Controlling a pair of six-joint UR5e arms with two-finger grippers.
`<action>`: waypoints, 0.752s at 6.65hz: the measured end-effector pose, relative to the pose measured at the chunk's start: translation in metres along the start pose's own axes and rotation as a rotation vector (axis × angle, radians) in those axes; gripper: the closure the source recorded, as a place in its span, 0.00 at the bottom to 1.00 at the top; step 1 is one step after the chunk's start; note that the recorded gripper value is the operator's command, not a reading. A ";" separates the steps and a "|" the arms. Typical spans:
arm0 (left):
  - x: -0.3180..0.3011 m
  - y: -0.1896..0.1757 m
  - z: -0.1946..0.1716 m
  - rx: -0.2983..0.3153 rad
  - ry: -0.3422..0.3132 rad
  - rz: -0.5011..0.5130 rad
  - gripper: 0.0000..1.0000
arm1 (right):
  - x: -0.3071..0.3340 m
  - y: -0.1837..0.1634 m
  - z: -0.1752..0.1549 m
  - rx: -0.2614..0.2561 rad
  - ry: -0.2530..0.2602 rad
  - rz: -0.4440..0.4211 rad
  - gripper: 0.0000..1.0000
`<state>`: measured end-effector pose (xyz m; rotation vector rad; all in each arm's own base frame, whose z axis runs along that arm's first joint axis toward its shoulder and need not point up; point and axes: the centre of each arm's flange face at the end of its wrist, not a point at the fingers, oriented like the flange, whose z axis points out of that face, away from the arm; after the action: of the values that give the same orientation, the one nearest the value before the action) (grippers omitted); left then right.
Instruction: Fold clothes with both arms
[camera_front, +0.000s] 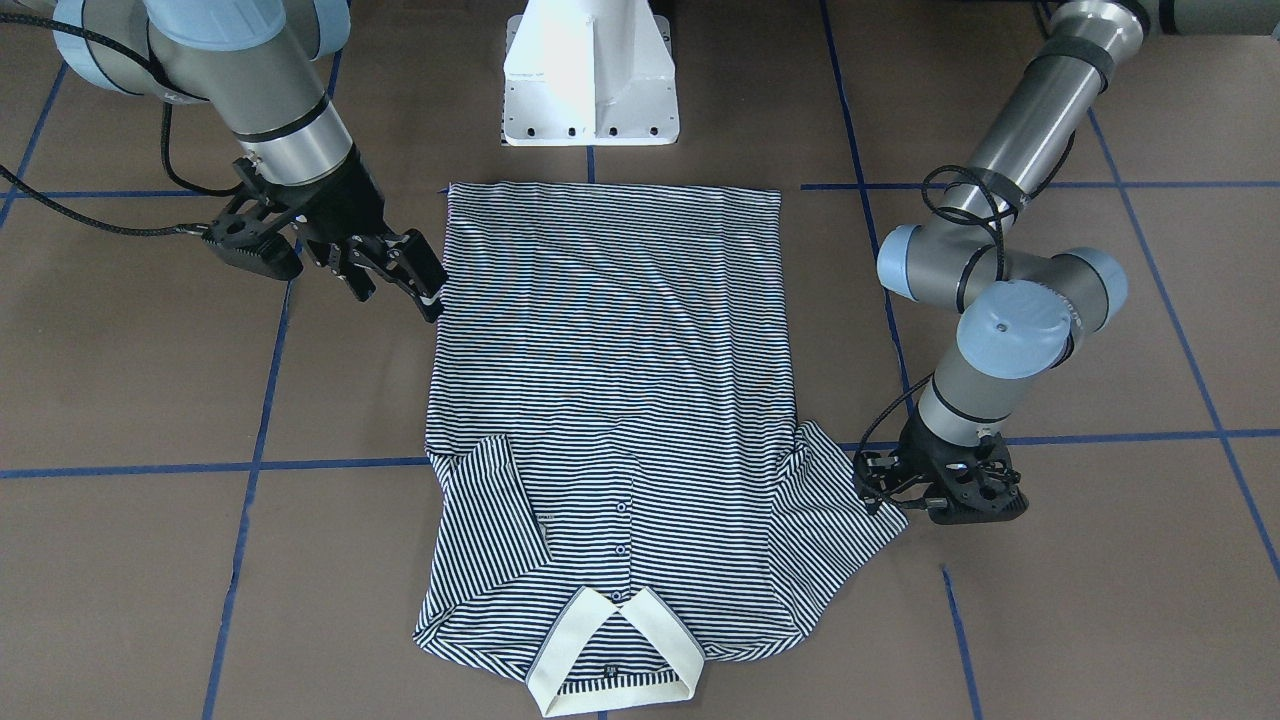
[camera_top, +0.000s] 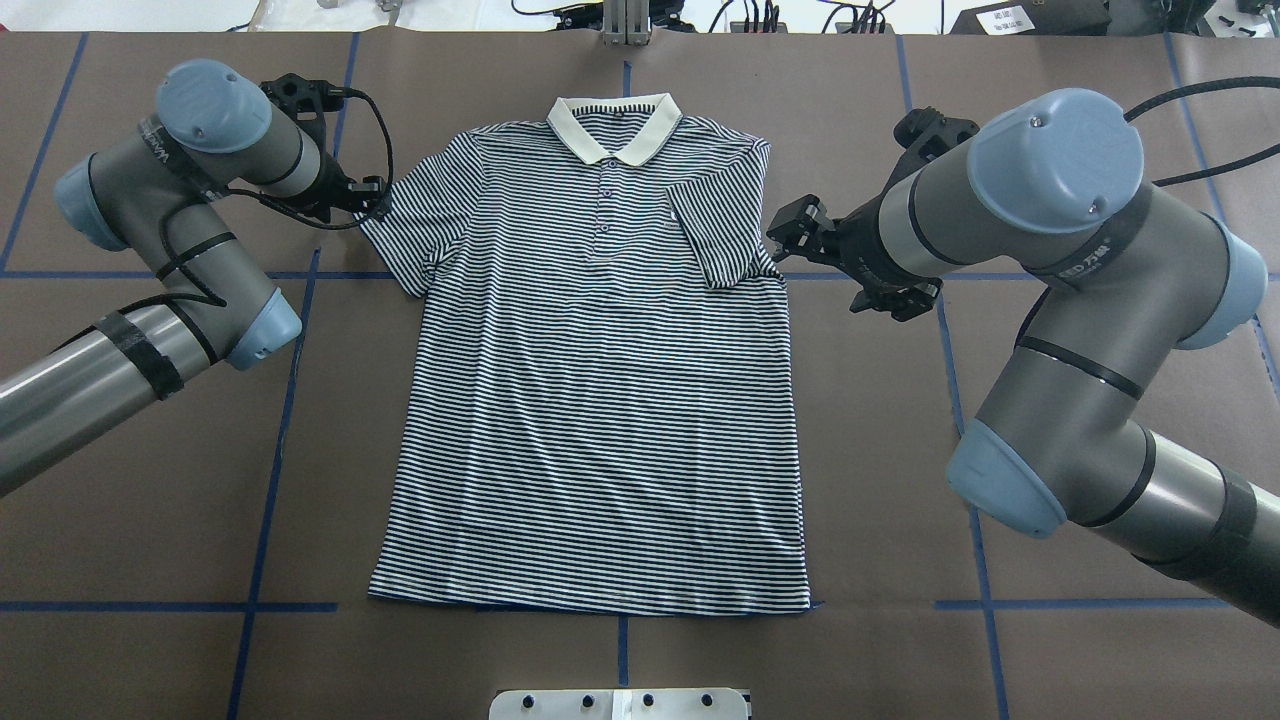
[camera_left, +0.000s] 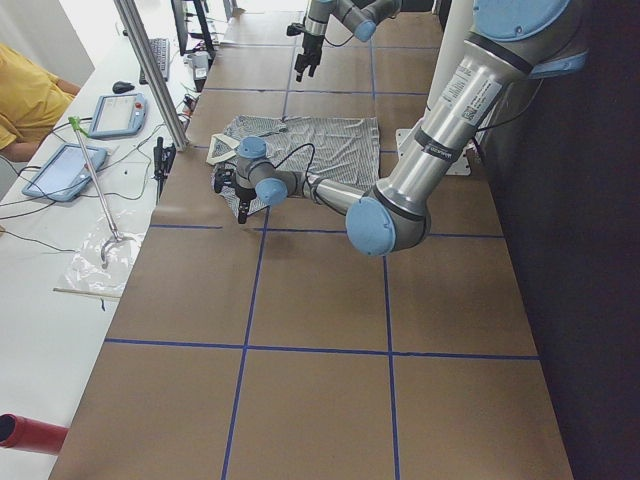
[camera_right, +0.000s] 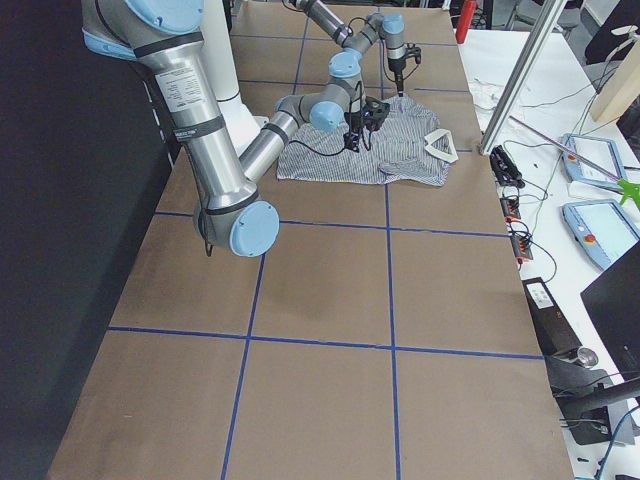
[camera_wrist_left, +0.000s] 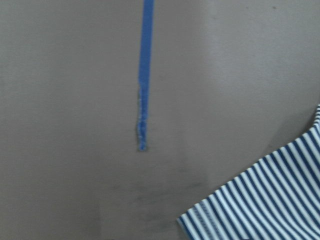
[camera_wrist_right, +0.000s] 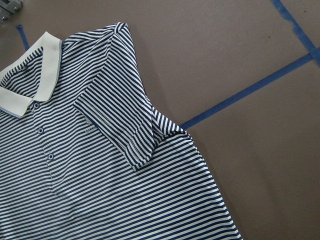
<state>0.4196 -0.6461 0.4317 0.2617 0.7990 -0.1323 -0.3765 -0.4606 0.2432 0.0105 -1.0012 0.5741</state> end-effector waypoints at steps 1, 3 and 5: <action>0.002 0.002 0.004 0.005 -0.003 0.004 1.00 | 0.003 0.000 0.003 0.003 0.007 -0.002 0.00; 0.004 0.002 0.004 0.009 -0.003 0.005 1.00 | 0.004 0.003 0.006 0.002 0.013 -0.006 0.00; 0.026 -0.006 -0.008 0.008 0.026 0.007 1.00 | 0.004 0.007 0.008 -0.002 0.014 -0.011 0.00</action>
<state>0.4305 -0.6495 0.4064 0.2741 0.8229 -0.1253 -0.3850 -0.4549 0.2488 0.0103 -0.9871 0.5627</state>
